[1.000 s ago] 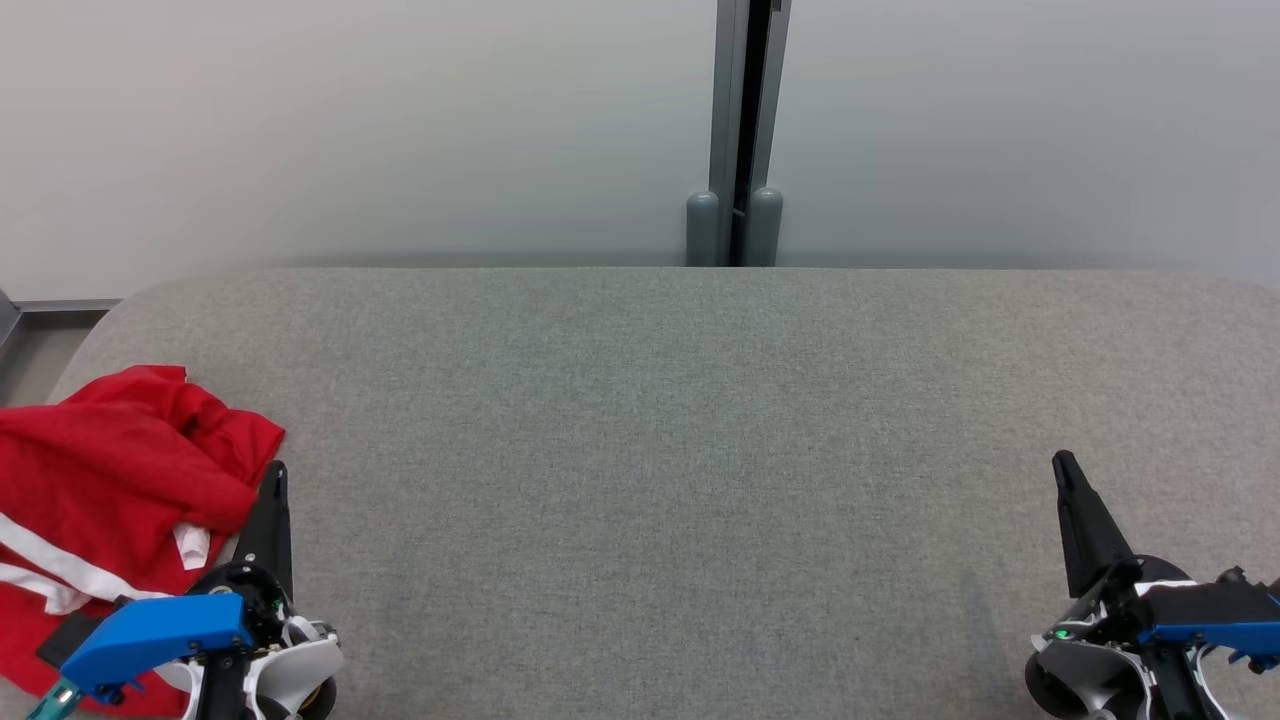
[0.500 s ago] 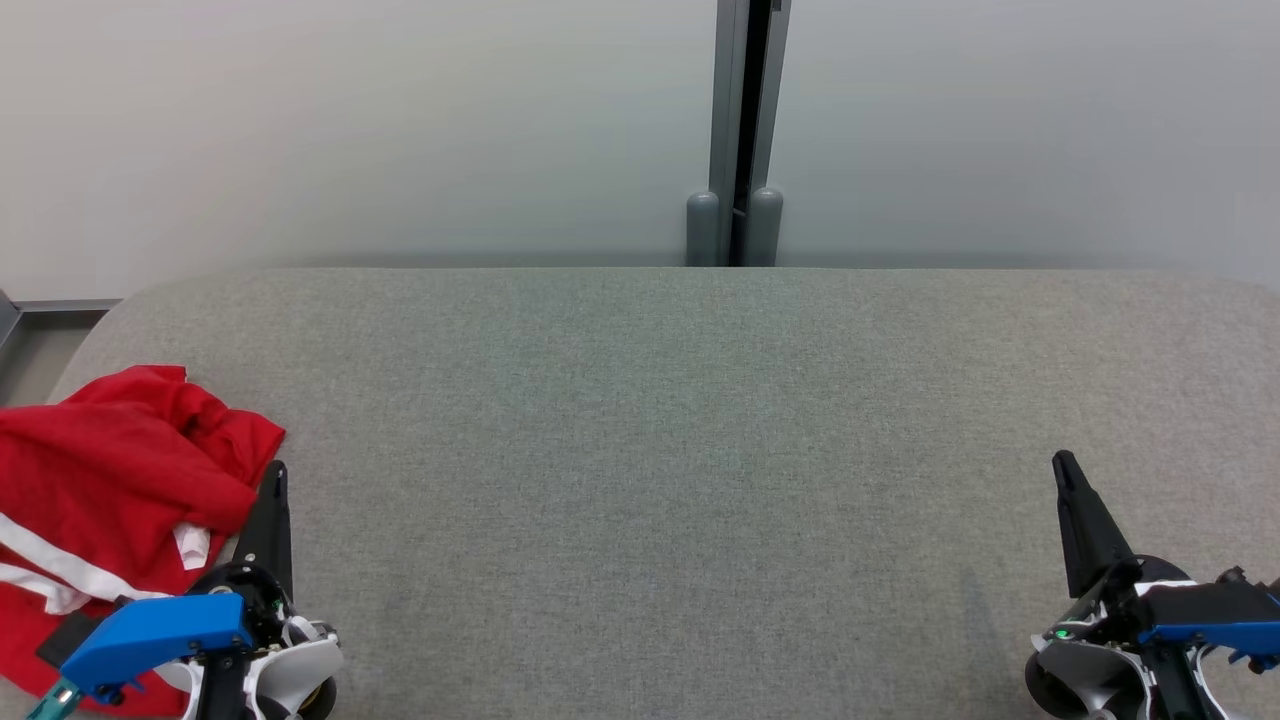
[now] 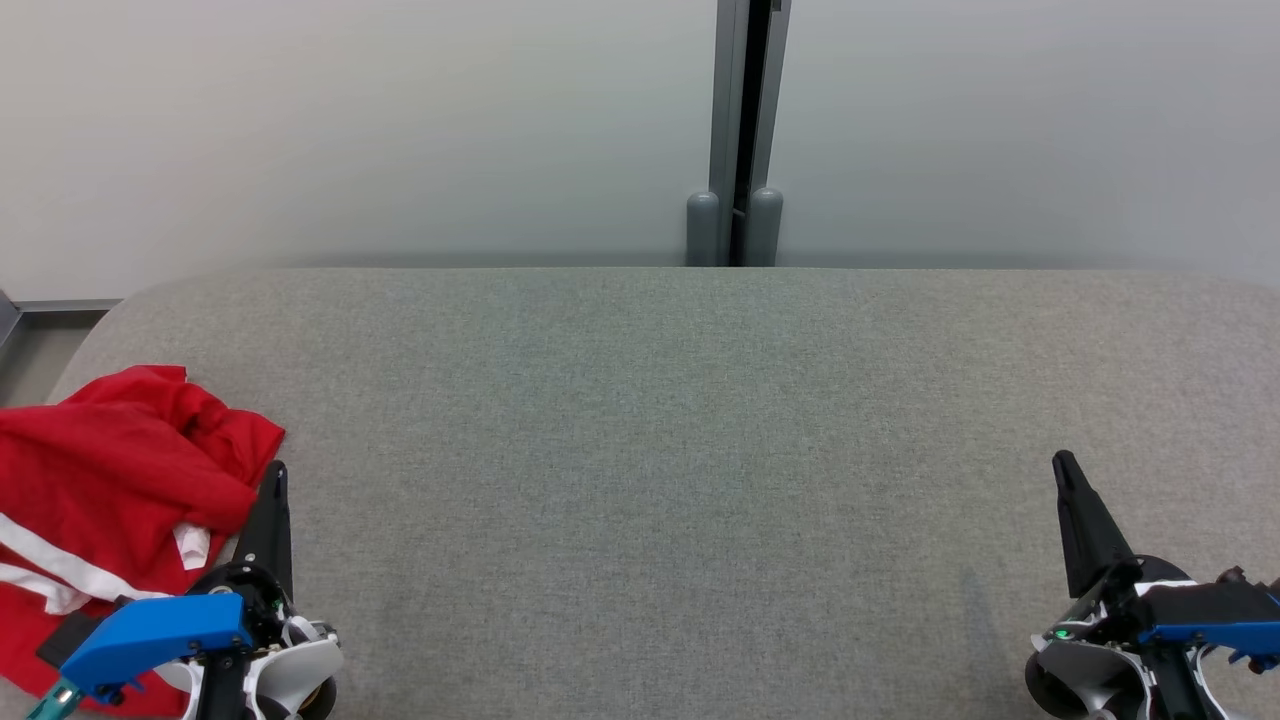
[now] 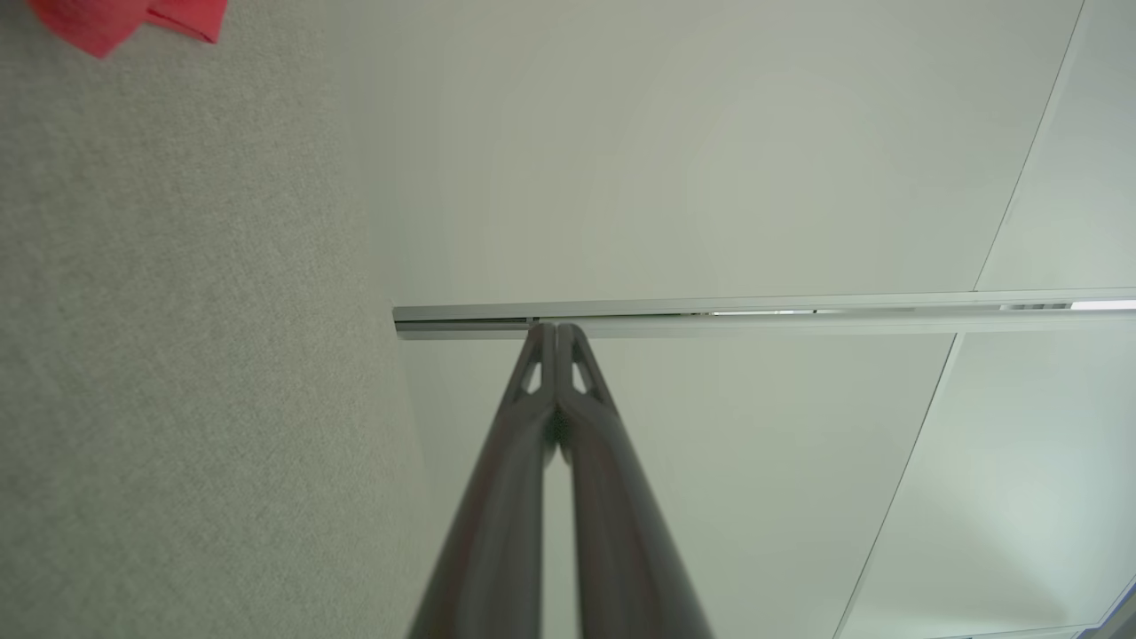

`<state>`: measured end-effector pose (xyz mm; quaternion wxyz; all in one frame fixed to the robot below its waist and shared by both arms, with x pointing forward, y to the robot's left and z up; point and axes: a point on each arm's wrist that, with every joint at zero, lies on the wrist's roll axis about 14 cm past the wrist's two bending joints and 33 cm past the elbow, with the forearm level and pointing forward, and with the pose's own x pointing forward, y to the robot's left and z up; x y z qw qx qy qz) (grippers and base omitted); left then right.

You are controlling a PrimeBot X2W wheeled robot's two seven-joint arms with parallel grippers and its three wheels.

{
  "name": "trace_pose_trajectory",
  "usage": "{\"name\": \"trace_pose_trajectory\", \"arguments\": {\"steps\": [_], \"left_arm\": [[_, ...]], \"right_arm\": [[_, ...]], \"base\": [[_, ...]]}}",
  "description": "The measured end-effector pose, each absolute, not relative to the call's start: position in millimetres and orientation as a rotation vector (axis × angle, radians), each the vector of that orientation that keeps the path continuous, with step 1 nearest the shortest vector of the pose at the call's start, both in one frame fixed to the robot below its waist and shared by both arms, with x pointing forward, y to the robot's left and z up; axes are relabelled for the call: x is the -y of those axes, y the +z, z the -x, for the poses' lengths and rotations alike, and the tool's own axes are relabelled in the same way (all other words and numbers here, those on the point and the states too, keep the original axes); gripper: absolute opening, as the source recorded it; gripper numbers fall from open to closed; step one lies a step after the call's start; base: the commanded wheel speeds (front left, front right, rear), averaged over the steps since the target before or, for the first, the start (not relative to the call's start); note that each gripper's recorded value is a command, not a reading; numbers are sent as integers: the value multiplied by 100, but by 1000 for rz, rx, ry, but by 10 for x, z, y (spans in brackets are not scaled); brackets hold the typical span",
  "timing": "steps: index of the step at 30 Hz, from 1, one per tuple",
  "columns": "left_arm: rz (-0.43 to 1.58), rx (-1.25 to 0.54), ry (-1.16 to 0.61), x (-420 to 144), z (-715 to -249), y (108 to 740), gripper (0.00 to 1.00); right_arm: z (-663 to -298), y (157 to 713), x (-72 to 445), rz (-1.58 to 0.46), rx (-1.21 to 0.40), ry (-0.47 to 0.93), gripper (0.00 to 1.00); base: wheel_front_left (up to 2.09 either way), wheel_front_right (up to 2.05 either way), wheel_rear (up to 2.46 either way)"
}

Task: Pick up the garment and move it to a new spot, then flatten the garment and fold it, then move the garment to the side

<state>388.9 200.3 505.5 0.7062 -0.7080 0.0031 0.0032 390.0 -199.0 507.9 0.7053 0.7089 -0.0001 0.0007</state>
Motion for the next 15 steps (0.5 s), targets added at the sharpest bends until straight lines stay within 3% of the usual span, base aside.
{"name": "trace_pose_trajectory", "arguments": {"steps": [6, 7, 8, 9, 10, 11, 15], "left_arm": [[1573, -7, 7, -2003, -3889, 5055, 0], [1574, -10, 11, -2003, -3886, 5043, 100], [1575, -18, 21, -2004, -3870, 5002, 100], [1577, -32, 37, -2004, -3844, 4940, 0], [1579, -46, 53, -2005, -3811, 4875, 0], [1581, -62, 71, -2005, -3777, 4805, 100], [1574, -69, 97, -2012, -3743, 4736, 100]], "right_arm": [[-3900, 5079, 1990, -1576, 0, 1, 0], [-3898, 5070, 1989, -1577, -2, -1, 100], [-3891, 5041, 1984, -1579, -9, -8, 100], [-3880, 4999, 1978, -1581, -19, -18, 0], [-3867, 4955, 1972, -1584, -30, -28, 0], [-3848, 4907, 1967, -1586, -41, -39, 100], [-3831, 4872, 1955, -1578, -48, -49, 100]], "base": [[0, 0, 0], [0, 0, 0], [0, 0, 0], [0, 0, 0], [0, 0, 0], [0, 0, 0], [0, 0, 0]]}}
